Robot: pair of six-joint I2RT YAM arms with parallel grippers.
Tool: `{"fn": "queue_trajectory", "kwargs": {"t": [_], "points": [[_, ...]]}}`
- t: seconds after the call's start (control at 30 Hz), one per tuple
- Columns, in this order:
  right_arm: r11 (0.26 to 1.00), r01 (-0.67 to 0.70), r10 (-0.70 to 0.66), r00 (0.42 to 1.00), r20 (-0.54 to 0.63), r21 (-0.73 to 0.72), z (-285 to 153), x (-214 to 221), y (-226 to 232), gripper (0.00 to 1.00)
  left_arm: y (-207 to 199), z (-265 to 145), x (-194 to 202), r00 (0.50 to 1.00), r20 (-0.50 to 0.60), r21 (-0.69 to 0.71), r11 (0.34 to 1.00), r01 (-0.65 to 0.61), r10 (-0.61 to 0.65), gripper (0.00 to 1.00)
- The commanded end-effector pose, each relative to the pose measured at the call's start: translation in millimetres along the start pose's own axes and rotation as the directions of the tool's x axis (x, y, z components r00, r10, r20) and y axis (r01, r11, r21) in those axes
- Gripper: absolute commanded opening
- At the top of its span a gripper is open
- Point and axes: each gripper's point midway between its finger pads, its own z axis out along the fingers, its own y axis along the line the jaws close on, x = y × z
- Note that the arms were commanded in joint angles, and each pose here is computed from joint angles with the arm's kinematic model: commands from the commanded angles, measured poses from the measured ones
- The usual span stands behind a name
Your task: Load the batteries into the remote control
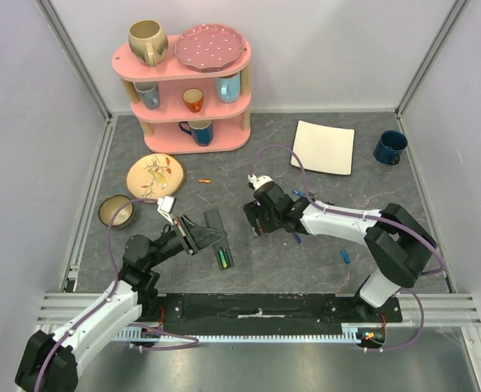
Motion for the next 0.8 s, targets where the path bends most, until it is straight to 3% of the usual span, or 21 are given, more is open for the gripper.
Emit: {"fn": "queue_trajectory", "kwargs": {"t": [0.0,0.17,0.77], "points": [[0.998,-0.017,0.01,0.994,0.113,0.06,2.3,-37.2,-4.7,0.81,-3.2,-1.6,-0.1,0.999,-0.001,0.016,0.999,-0.037,0.037,0.02],[0.991,0.045,-0.054,0.995,0.078,0.123,24.6,-46.8,-11.5,0.81,-2.3,-2.2,0.2,1.0,0.0,0.014,0.999,-0.029,0.029,0.02],[0.996,0.069,-0.071,0.997,0.024,0.061,44.6,-46.0,-27.1,0.72,-8.5,-1.6,0.8,0.998,-0.016,0.031,0.998,-0.06,0.06,0.02]]}}
